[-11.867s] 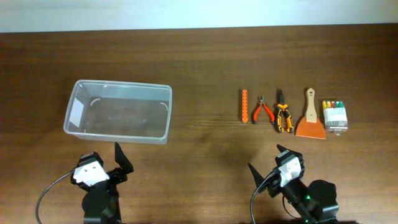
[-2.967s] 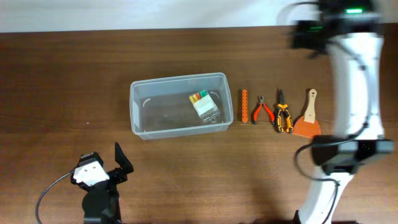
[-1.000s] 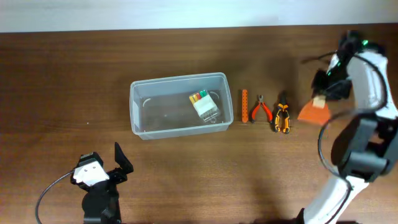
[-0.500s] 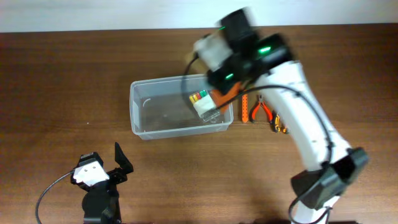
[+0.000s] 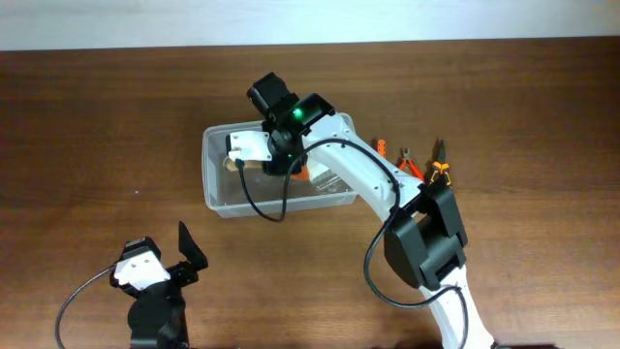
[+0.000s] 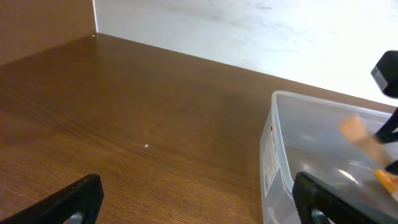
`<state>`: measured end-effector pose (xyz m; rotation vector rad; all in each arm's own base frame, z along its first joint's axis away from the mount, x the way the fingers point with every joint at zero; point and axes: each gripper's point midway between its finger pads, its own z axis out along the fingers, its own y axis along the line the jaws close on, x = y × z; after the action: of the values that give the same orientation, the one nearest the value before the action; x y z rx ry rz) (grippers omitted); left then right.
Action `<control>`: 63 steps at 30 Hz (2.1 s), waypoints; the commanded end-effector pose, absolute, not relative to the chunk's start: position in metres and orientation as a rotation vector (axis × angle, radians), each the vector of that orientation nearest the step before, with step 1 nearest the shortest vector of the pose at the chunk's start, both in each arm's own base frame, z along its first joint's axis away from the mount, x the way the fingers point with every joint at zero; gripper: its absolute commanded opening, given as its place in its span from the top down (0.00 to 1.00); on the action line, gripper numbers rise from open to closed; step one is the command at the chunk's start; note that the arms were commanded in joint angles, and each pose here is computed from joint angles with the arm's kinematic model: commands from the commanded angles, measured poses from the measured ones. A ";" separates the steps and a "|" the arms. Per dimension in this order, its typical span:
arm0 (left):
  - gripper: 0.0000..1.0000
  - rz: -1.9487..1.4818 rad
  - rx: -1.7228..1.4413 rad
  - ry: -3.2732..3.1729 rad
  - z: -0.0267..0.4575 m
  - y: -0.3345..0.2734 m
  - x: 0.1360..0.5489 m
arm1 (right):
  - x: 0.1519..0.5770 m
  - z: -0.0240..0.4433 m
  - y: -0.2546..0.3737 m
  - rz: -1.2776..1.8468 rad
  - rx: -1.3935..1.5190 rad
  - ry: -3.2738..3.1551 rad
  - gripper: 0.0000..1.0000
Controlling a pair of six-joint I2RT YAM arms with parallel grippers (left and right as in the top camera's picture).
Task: Pack container
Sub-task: 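Lift the scraper and lower it into the container, then release, then reach the right gripper to the orange-black pliers and grasp them, then carry the orange-black pliers into the container and release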
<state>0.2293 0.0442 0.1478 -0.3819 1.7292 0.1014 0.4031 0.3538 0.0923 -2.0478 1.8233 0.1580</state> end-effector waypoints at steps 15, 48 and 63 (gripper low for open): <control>0.01 0.108 -0.373 1.731 0.147 0.044 0.229 | 0.454 0.307 0.088 0.200 -0.435 2.532 0.30; 0.01 0.108 -0.374 1.731 0.147 0.044 0.229 | 0.346 0.014 -0.032 0.168 0.316 3.294 0.46; 0.01 0.108 -0.373 1.731 0.147 0.044 0.229 | 0.351 -0.001 -0.040 0.163 0.368 3.243 0.96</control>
<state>0.2293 0.0442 0.1478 -0.3819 1.7292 0.1014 0.3543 -0.0368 0.0003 0.3377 3.2411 0.1784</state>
